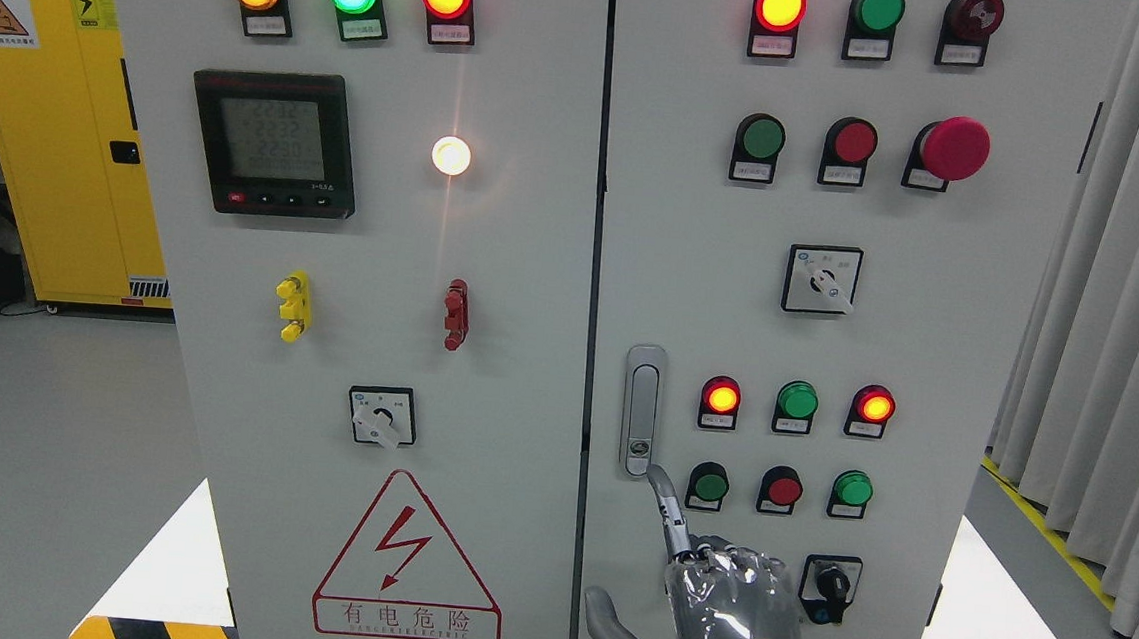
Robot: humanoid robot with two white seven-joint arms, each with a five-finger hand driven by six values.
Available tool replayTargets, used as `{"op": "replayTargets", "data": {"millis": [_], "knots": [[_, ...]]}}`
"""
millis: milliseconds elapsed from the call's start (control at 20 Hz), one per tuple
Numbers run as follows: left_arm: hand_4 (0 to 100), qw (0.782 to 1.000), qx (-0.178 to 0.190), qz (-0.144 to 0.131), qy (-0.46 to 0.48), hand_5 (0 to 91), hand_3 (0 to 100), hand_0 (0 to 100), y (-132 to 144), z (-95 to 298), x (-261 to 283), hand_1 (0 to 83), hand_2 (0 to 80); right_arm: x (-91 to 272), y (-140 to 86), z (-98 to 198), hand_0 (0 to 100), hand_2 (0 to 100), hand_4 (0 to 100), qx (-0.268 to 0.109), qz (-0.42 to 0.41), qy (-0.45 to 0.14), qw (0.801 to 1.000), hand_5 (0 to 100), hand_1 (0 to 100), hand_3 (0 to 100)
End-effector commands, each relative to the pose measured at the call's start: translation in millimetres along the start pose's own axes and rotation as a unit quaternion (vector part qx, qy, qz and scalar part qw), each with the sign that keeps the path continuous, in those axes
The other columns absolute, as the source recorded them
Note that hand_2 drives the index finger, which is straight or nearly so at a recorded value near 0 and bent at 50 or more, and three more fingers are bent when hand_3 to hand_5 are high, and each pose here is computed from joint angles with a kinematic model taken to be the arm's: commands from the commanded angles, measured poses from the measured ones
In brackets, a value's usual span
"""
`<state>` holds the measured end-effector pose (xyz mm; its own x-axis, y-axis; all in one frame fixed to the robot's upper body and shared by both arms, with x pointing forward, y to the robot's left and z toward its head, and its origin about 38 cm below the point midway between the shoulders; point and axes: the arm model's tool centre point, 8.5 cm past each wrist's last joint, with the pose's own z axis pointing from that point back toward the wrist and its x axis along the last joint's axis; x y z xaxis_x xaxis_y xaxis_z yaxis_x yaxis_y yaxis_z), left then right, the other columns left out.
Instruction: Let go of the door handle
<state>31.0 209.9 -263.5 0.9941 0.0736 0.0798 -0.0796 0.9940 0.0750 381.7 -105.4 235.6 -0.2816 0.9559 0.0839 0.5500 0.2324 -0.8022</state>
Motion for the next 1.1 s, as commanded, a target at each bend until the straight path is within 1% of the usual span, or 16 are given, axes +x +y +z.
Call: {"op": "replayTargets", "data": {"millis": [0, 351, 1052], "knots": [[0, 1.000, 0.000, 0.001, -0.006, 0.0, 0, 12, 0.2, -0.4, 4.2, 55.6, 0.0, 4.0, 14.9, -7.6, 28, 0, 98, 0.019, 0.009, 0.000, 1.000, 100, 34, 96], [0, 1.000, -0.001, 0.001, -0.006, 0.0, 0, 12, -0.7, -0.3, 4.2, 55.6, 0.0, 3.4, 13.3, -19.4, 29, 0, 98, 0.013, 0.013, -0.001, 1.000, 100, 34, 96], [0, 1.000, -0.001, 0.000, -0.006, 0.0, 0, 12, -0.7, -0.3, 4.2, 55.6, 0.0, -0.3, 16.9, -21.5, 31, 0, 99, 0.023, 0.017, 0.014, 0.999, 100, 34, 97]]}}
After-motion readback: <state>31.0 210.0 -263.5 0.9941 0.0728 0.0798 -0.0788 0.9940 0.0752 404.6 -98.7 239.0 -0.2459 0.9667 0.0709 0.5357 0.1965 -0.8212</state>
